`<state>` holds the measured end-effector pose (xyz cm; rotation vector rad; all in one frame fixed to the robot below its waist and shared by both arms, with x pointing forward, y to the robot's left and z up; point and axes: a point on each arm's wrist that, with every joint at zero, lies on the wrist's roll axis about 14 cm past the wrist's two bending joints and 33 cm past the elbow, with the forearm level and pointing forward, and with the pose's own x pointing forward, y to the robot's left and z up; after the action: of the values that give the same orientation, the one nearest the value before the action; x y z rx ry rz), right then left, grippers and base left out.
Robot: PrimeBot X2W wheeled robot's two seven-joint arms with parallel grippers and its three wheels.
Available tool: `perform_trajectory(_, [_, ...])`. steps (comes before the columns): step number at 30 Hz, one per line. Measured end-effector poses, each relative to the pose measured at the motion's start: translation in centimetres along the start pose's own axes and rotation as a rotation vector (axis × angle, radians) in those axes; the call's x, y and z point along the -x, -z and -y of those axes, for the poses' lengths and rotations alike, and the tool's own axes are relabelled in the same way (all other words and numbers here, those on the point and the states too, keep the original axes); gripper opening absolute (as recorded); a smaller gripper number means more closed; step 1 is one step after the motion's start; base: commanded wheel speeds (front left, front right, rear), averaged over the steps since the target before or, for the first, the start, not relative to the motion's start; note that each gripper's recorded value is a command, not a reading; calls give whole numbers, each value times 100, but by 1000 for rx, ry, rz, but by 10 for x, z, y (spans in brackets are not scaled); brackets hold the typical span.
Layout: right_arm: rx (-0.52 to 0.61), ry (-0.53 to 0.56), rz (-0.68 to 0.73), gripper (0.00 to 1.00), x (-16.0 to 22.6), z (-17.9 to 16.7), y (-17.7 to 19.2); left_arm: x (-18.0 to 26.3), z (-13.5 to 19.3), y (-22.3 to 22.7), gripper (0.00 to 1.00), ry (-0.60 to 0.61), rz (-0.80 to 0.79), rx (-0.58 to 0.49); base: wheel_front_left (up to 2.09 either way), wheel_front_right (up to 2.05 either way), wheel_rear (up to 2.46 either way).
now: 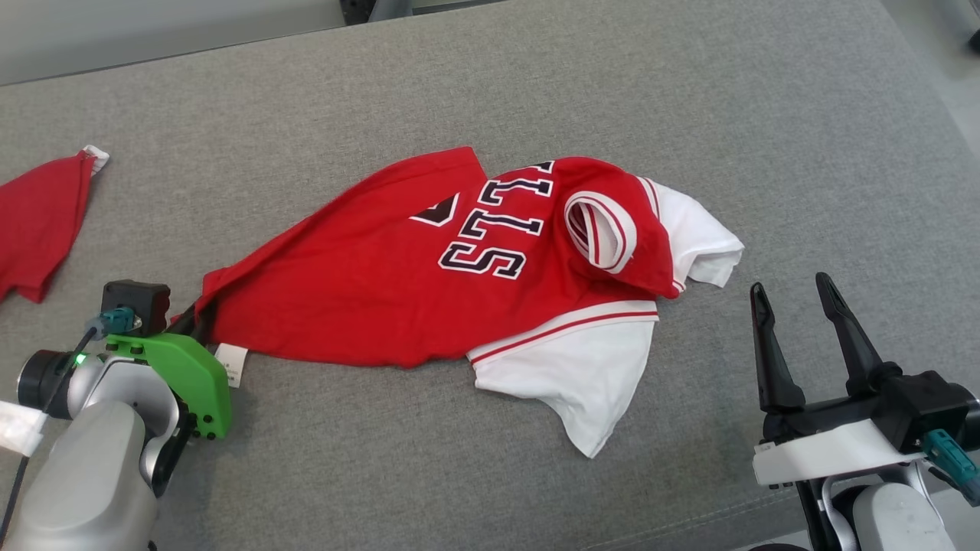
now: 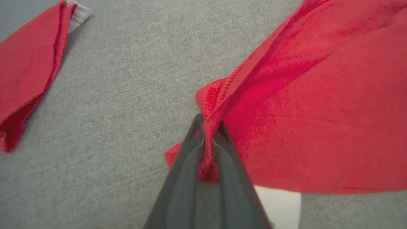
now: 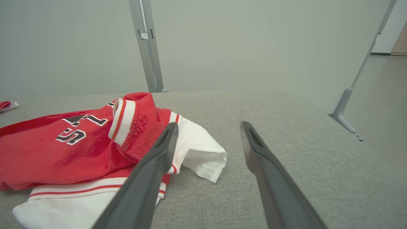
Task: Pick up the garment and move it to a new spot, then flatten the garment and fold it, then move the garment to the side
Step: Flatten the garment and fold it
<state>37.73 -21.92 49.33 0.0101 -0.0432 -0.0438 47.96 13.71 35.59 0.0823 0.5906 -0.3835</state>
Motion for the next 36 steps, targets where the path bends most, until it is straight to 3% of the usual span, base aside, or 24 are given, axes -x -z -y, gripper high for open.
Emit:
perform_trajectory(9, [-25, -41, -4, 100, 0, -15, 3, 42, 15, -30, 0, -19, 163, 125, 0, 0, 0])
perform_trajectory(16, [-48, -73, -15, 100, -4, -28, 8, 120, 77, -49, 0, 61, 245, 283, 0, 0, 0])
perform_trajectory(25, [-45, -98, -18, 100, -11, -33, 10, 183, 116, -86, 0, 162, 339, 471, 0, 0, 0])
perform_trajectory(29, [-46, -105, -15, 100, -11, -35, 9, 171, 100, -76, 0, 111, 318, 537, 0, 0, 0])
perform_trajectory(33, [-48, -113, -23, 100, -9, -38, 11, 144, 43, -63, 0, -89, 335, 490, 0, 0, 0])
perform_trajectory(36, [-46, -102, -25, 100, -6, -34, 11, 122, 31, -42, 0, -131, 294, 522, 0, 0, 0])
